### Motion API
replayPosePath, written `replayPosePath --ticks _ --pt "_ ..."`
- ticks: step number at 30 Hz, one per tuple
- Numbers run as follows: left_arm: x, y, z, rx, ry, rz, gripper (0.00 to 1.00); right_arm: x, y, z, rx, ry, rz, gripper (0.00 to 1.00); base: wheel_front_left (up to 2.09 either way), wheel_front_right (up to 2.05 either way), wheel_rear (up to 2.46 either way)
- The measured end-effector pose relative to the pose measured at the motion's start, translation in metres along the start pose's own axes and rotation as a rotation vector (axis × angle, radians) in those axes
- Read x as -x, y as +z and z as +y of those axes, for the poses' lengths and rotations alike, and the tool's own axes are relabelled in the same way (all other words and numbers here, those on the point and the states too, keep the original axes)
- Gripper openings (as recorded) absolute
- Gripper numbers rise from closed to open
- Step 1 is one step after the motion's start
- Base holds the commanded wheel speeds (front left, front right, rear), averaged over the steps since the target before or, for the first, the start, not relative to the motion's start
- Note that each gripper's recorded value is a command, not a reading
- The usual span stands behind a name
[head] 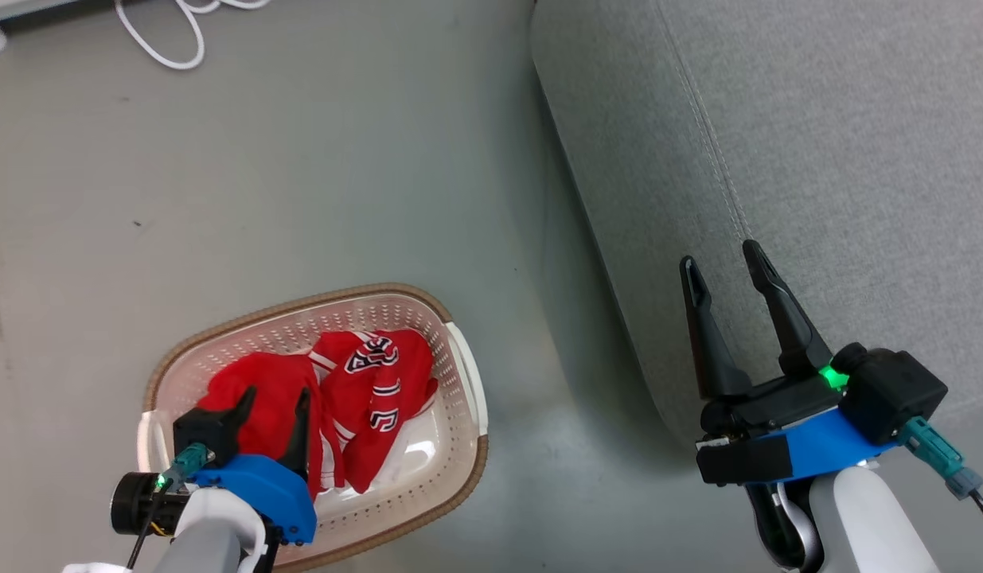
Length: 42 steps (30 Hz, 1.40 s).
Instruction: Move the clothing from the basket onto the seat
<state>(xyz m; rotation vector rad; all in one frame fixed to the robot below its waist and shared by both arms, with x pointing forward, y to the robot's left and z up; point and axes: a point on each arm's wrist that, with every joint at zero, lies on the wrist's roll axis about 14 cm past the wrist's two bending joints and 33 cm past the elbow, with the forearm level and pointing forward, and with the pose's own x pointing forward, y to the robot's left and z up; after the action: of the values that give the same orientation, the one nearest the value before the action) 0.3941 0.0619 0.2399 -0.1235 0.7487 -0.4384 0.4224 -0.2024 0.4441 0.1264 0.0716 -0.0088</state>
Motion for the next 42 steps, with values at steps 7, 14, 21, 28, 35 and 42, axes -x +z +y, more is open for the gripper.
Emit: replayPosePath --ticks 7,14,21,28,35,42 --pt "-0.033 -0.035 0.008 0.008 0.001 0.136 1.00 -0.012 -0.007 -0.010 -0.011 -0.025 0.009 1.00 0.00 0.00 0.00" --pt "-0.059 -0.068 0.016 0.008 0.006 0.237 1.00 -0.018 -0.025 -0.023 -0.013 -0.057 0.051 1.00 0.00 0.00 0.00" --pt "-0.076 -0.094 0.023 -0.034 0.003 0.310 1.00 -0.020 -0.044 -0.033 -0.025 -0.088 0.098 1.00 0.00 0.00 0.00" --pt "-0.089 -0.109 0.038 -0.089 0.046 0.356 1.00 -0.024 -0.057 -0.036 -0.036 -0.096 0.126 1.00 0.00 0.00 0.00" --pt "-0.096 -0.120 0.048 -0.132 0.079 0.402 1.00 -0.022 -0.062 -0.042 -0.041 -0.116 0.142 1.00 0.00 0.00 0.00" --pt "-0.102 -0.122 0.051 -0.149 0.091 0.410 0.44 -0.022 -0.064 -0.045 -0.042 -0.125 0.148 1.00 0.00 0.00 0.00"
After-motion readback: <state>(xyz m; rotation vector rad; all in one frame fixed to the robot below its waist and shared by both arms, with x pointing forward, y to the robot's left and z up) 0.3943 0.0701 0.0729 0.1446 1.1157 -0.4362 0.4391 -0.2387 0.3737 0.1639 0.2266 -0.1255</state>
